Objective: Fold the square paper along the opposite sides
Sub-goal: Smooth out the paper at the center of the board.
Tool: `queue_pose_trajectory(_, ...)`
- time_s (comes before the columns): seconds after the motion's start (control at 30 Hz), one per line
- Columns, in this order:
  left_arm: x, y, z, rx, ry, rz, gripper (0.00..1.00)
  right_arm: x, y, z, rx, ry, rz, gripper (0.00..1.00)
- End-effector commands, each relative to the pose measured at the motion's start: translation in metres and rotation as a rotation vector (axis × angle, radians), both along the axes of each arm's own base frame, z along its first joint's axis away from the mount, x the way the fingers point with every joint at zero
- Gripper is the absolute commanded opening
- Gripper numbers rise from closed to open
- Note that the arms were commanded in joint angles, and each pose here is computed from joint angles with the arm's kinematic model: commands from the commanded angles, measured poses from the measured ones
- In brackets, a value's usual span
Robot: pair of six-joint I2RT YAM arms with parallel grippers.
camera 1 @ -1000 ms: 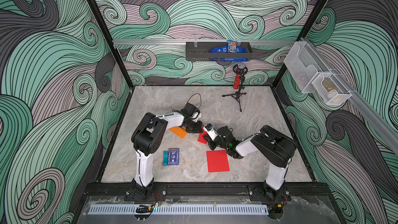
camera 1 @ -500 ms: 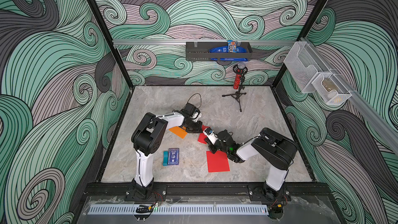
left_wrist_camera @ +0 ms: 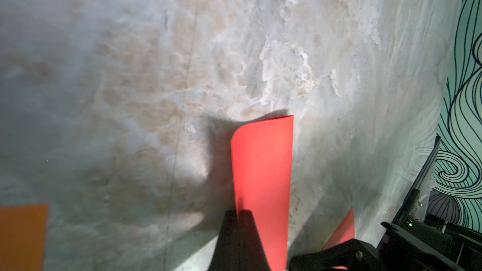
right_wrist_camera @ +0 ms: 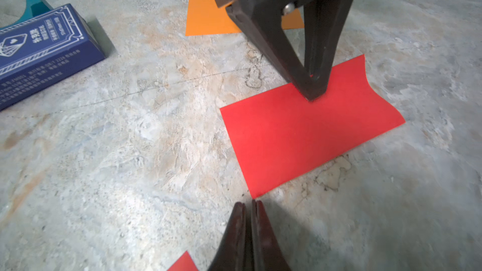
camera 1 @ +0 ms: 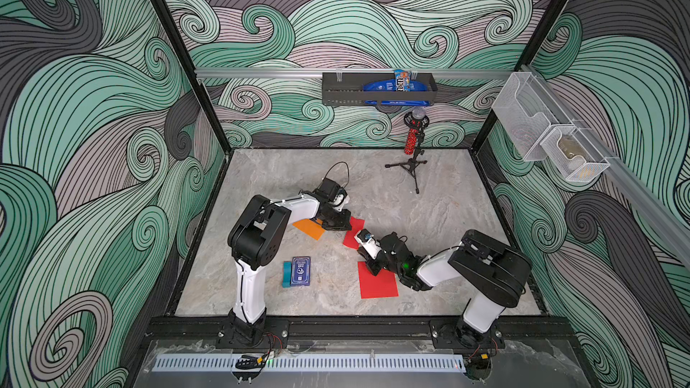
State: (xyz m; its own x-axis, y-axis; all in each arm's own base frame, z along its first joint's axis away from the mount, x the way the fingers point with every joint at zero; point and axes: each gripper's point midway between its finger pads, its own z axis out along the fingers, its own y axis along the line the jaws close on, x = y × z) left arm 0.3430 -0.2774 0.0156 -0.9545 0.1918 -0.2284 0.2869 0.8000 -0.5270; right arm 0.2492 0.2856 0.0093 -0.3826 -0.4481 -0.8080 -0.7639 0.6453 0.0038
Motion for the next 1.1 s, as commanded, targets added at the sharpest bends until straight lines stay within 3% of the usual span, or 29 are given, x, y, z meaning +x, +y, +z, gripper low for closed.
queue_pose_trajectory(0.0, -0.009, 0.017, -0.026, 0.112, 0.04, 0.015, 0.0, -0.005, 0.004, 0.012, 0.05, 0.02, 0.002, 0.1)
queue_pose_trajectory(0.33, -0.01, 0.016, -0.029, 0.107, 0.055, 0.017, 0.0, 0.015, 0.018, 0.054, 0.223, -0.047, -0.02, 0.08)
queue_pose_trajectory(0.67, -0.009, 0.022, -0.03, 0.127, 0.054, 0.041, 0.0, 0.052, 0.013, 0.029, 0.189, -0.023, -0.067, 0.07)
queue_pose_trajectory(1.07, -0.006, 0.026, -0.032, 0.142, 0.056, 0.056, 0.0, 0.033, -0.006, -0.017, 0.051, 0.043, -0.066, 0.07)
